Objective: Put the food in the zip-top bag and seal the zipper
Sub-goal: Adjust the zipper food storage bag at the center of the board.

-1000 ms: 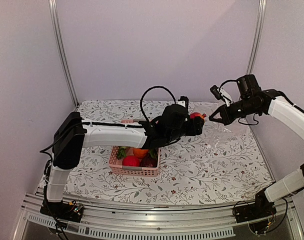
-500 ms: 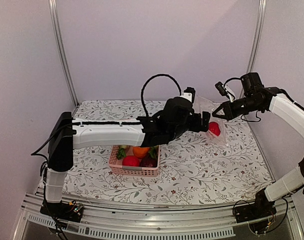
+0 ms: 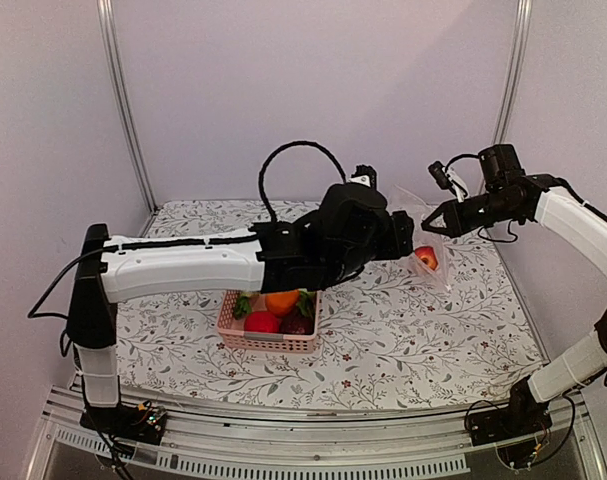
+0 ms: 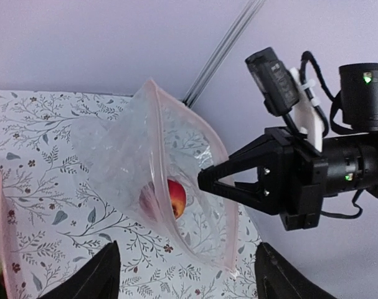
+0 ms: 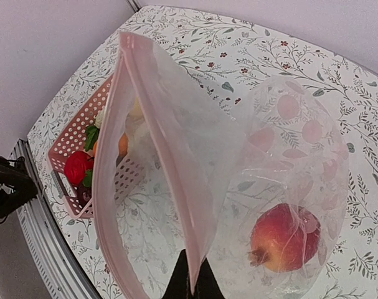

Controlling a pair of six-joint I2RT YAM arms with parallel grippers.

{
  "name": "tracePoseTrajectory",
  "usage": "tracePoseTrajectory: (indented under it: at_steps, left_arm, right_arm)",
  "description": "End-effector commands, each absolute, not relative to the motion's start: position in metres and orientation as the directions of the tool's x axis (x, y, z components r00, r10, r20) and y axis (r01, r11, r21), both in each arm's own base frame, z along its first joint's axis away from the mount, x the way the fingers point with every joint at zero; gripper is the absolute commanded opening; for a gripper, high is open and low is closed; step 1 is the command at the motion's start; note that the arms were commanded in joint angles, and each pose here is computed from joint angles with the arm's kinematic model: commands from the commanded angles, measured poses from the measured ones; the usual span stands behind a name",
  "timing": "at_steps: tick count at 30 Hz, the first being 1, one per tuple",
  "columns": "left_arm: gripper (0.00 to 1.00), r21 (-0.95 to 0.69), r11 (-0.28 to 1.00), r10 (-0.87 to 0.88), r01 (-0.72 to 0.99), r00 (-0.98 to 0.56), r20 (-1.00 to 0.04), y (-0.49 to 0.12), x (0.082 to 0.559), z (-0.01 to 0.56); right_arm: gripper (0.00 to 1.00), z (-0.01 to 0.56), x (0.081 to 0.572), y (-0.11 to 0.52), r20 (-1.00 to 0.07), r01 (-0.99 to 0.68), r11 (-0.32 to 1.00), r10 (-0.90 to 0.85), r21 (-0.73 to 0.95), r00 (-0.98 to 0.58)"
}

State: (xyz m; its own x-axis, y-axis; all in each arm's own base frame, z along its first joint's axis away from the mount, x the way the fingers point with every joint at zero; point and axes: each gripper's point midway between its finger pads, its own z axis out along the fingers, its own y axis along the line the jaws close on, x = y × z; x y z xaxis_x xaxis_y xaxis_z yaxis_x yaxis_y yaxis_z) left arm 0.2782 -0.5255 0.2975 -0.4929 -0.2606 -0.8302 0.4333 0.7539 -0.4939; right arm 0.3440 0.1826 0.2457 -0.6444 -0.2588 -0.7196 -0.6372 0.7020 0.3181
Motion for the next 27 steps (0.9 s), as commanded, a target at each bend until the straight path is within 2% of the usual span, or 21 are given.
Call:
tracePoseTrajectory:
  at_steps: [1, 4, 8, 13, 18, 22, 25, 27]
  left_arm:
    - [0.71, -0.495, 0.816, -0.251, 0.298, -0.589, -0.768, -0.535, 0.291, 0.249]
    - [0.68, -0.505, 0.823, -0.262, 0.258, -0.618, -0.742, -0.54, 0.306, 0.238]
    - [0.55, -0.533, 0.816, -0.28, 0.226, -0.651, -0.705, -0.541, 0.326, 0.221]
    - [0.3, -0.547, 0.815, -0.276, 0.193, -0.701, -0.658, -0.537, 0.346, 0.19]
    - [0.03, -0.545, 0.802, -0.259, 0.245, -0.679, -0.687, -0.541, 0.35, 0.193]
    - [0.0, -0.513, 0.755, -0.216, 0.408, -0.583, -0.783, -0.559, 0.354, 0.231]
    - [0.0, -0.481, 0.656, -0.241, 0.581, -0.443, -0.864, -0.575, 0.342, 0.307]
    - [0.0, -0.456, 0.639, -0.306, 0.619, -0.339, -0.889, -0.57, 0.329, 0.348]
  right_arm:
    - [0.0, 0.251, 0.354, 0.185, -0.735, -0.629, 0.708, -0.232, 0.321, -0.637]
    - [0.0, 0.253, 0.357, 0.184, -0.744, -0.625, 0.719, -0.231, 0.304, -0.627]
    - [0.0, 0.25, 0.358, 0.187, -0.748, -0.629, 0.726, -0.248, 0.278, -0.616]
    - [0.0, 0.238, 0.357, 0.19, -0.747, -0.634, 0.744, -0.298, 0.209, -0.595]
    - [0.0, 0.225, 0.361, 0.186, -0.737, -0.625, 0.767, -0.34, 0.142, -0.584]
    - [0.0, 0.244, 0.386, 0.177, -0.764, -0.579, 0.814, -0.341, 0.051, -0.548]
    - [0.0, 0.305, 0.424, 0.15, -0.841, -0.409, 0.909, -0.284, -0.083, -0.46]
    - [0.0, 0.34, 0.44, 0.122, -0.878, -0.256, 0.955, -0.247, -0.149, -0.409]
